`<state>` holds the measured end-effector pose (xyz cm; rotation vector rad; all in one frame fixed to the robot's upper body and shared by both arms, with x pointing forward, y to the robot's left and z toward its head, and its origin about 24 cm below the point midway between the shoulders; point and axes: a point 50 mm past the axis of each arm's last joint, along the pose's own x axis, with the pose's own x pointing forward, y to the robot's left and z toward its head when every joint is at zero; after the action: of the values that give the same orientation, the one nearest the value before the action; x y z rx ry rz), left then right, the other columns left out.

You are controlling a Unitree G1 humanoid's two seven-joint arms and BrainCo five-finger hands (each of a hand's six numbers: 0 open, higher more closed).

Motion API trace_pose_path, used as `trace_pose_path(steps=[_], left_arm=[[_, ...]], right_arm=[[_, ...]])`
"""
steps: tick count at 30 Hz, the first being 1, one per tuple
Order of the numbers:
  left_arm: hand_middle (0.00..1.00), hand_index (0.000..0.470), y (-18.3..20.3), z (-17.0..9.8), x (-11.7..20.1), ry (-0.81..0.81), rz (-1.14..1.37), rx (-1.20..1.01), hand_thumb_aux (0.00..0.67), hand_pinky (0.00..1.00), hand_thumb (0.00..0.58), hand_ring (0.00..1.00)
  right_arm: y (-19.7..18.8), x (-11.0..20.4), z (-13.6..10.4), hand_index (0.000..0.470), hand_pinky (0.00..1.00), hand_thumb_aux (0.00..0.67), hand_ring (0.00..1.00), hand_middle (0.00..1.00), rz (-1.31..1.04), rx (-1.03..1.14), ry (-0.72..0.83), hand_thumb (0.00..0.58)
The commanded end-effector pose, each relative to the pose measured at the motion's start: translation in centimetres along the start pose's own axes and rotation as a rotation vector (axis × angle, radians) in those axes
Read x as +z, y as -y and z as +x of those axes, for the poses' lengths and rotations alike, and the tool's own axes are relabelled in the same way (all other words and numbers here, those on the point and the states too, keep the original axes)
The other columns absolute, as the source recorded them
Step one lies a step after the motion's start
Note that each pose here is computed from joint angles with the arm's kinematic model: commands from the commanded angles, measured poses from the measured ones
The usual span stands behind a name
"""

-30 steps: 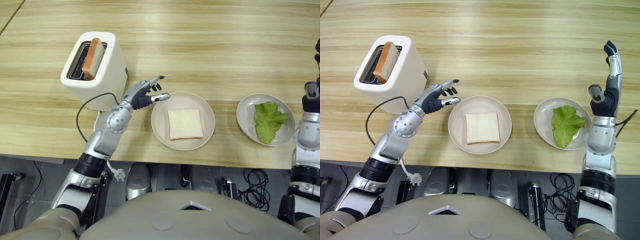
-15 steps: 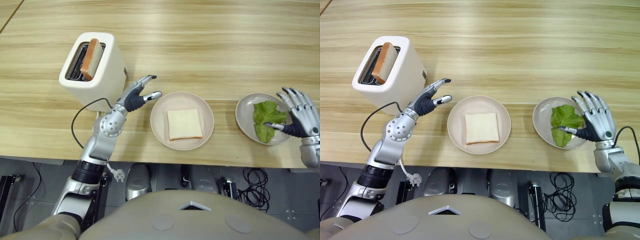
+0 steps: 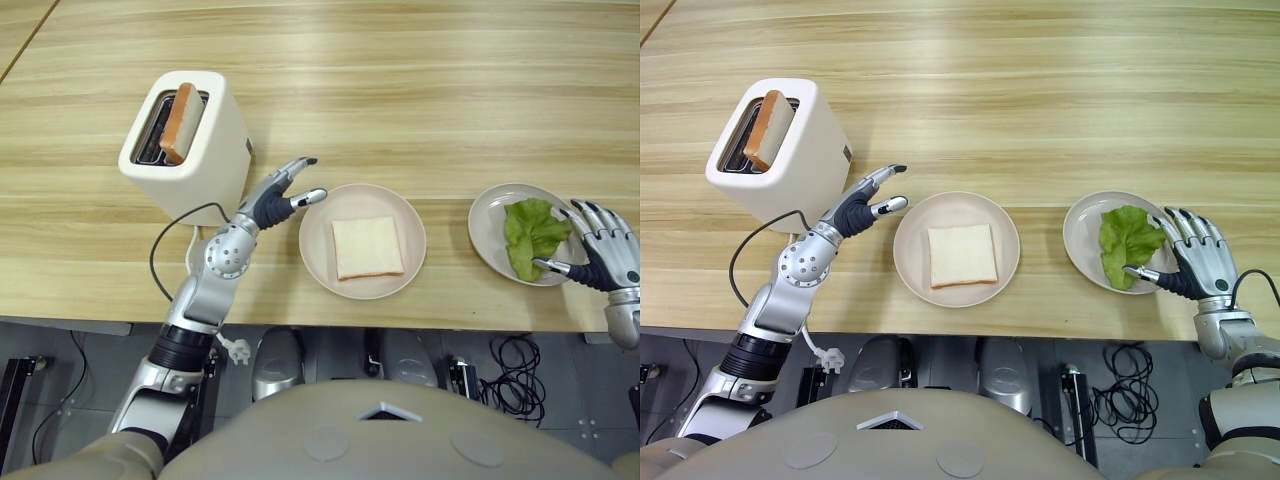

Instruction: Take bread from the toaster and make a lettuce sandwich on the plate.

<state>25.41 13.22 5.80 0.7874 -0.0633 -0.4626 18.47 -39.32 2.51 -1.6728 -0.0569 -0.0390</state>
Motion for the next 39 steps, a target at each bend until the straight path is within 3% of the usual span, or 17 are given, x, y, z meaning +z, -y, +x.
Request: trace_pose_path(steps=[1, 2, 3, 4, 6, 7, 8, 9, 27, 28, 29, 30, 39], left_arm=[[0.0, 0.0, 0.6, 0.1, -0.4, -0.017, 0.004, -0.016, 0.0, 0.0, 0.0, 0.0], [0.0, 0.0, 0.7, 0.1, -0.3, -0.015, 0.003, -0.017, 0.0, 0.0, 0.0, 0.0], [0.0, 0.0, 0.7, 0.1, -0.3, -0.014, 0.003, -0.018, 0.0, 0.0, 0.0, 0.0], [0.0, 0.0, 0.8, 0.1, -0.3, -0.014, 0.003, -0.019, 0.0, 0.0, 0.0, 0.0], [0.0, 0.0, 0.9, 0.2, -0.3, -0.014, 0.001, -0.023, 0.0, 0.0, 0.0, 0.0], [0.0, 0.0, 1.0, 0.2, -0.3, -0.014, 0.0, -0.025, 0.0, 0.0, 0.0, 0.0], [0.0, 0.0, 1.1, 0.2, -0.3, -0.014, -0.001, -0.028, 0.0, 0.0, 0.0, 0.0], [0.0, 0.0, 1.3, 0.2, -0.3, -0.015, -0.002, -0.03, 0.0, 0.0, 0.0, 0.0], [0.0, 0.0, 1.9, 0.6, -0.5, -0.019, -0.016, -0.048, 0.0, 0.0, 0.0, 0.0], [0.0, 0.0, 1.9, 0.7, -0.5, -0.02, -0.017, -0.05, 0.0, 0.0, 0.0, 0.0], [0.0, 0.0, 1.9, 0.7, -0.5, -0.02, -0.017, -0.05, 0.0, 0.0, 0.0, 0.0], [0.0, 0.0, 1.9, 0.7, -0.6, -0.021, -0.017, -0.051, 0.0, 0.0, 0.0, 0.0], [0.0, 0.0, 2.3, 0.9, -1.0, -0.032, -0.021, -0.059, 0.0, 0.0, 0.0, 0.0]], right_arm=[[-0.1, 0.1, 0.3, 0.049, 0.0, 0.071, 0.0, 0.0, 0.01, 0.036, -0.001, 0.116], [-0.2, 0.1, 0.3, 0.07, 0.0, 0.102, 0.0, 0.0, 0.014, 0.044, -0.003, 0.164], [-0.2, 0.1, 0.3, 0.07, 0.0, 0.102, 0.0, 0.0, 0.014, 0.055, -0.006, 0.164], [-0.3, 0.1, 0.3, 0.115, 0.0, 0.168, 0.0, 0.0, 0.015, 0.066, -0.01, 0.255], [-0.5, 0.1, 0.4, 0.177, 0.0, 0.257, 0.0, 0.0, 0.016, 0.085, -0.022, 0.36], [-0.5, 0.0, 0.4, 0.177, 0.0, 0.257, 0.0, 0.0, 0.019, 0.094, -0.028, 0.36], [-0.6, 0.0, 0.4, 0.22, 0.0, 0.321, 0.0, 0.0, 0.02, 0.102, -0.031, 0.422], [-0.6, 0.0, 0.5, 0.238, 0.0, 0.347, 0.0, 0.0, 0.02, 0.109, -0.034, 0.445], [-0.9, 0.7, 1.4, 0.267, 0.0, 0.389, 0.0, 0.0, 0.067, 0.132, -0.049, 0.478], [-0.9, 0.8, 1.5, 0.35, 0.0, 0.51, 0.0, 0.0, 0.066, 0.126, -0.043, 0.547], [-0.8, 0.8, 1.6, 0.35, 0.0, 0.51, 0.0, 0.0, 0.066, 0.123, -0.039, 0.547], [-0.8, 0.9, 1.7, 0.46, 0.0, 0.67, 0.0, 0.0, 0.068, 0.117, -0.035, 0.58], [0.4, 1.5, 3.0, 0.46, 0.0, 0.67, 0.0, 0.0, 0.085, 0.021, 0.026, 0.58]])
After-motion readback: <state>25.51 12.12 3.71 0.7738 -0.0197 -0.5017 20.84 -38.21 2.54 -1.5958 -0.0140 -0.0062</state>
